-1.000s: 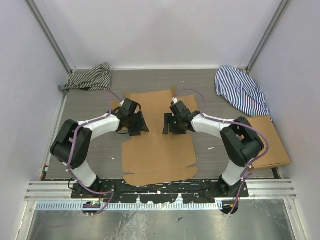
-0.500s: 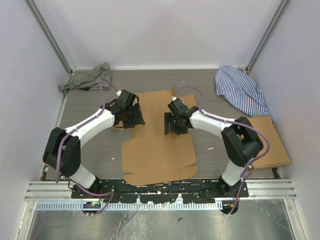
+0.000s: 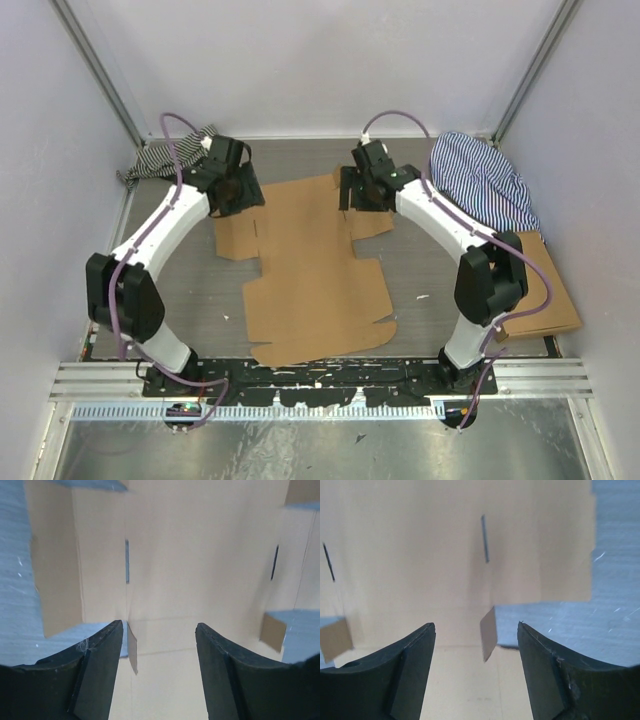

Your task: Fold the paper box

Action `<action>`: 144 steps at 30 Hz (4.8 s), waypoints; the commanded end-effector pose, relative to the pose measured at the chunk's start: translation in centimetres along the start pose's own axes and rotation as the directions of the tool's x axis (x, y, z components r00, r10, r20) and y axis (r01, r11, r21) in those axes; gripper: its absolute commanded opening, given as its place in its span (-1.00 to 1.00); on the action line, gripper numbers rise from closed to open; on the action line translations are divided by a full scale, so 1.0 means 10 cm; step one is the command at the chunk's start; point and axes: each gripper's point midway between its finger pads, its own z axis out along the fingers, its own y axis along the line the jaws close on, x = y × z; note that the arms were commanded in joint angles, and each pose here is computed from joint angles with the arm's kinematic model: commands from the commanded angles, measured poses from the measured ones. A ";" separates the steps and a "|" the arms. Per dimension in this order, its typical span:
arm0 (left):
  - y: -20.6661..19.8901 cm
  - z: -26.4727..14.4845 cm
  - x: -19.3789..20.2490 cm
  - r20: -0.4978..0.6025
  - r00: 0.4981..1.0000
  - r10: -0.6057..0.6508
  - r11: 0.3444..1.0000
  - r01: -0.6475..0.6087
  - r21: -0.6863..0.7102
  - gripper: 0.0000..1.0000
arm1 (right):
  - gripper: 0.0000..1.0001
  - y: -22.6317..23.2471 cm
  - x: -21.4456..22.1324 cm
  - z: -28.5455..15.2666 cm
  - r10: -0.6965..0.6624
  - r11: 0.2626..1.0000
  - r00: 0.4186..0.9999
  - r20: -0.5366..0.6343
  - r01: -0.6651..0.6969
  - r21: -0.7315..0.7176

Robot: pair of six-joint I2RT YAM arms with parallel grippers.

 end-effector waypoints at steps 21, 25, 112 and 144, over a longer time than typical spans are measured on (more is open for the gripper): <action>0.40 1.39 -1.04 -0.086 0.991 -0.101 0.987 0.089 -0.133 0.21 | 0.37 -0.15 -0.78 0.39 -0.039 0.995 0.994 0.099 0.048 -0.082; 0.39 1.52 -1.01 -0.097 0.989 -0.111 0.987 0.098 -0.126 0.21 | 0.38 -0.12 -0.73 0.38 -0.039 0.994 0.995 0.093 0.048 -0.101; -0.41 -1.67 -0.42 0.822 0.532 0.206 0.818 -0.555 0.154 -1.00 | -0.10 0.02 -0.54 -1.31 -0.117 0.949 0.989 0.089 0.138 -0.285; -0.62 -2.00 0.04 0.433 0.898 -0.077 0.807 -0.199 0.556 0.51 | -0.98 0.68 -0.82 -1.76 -0.222 0.862 0.589 0.777 0.491 -0.126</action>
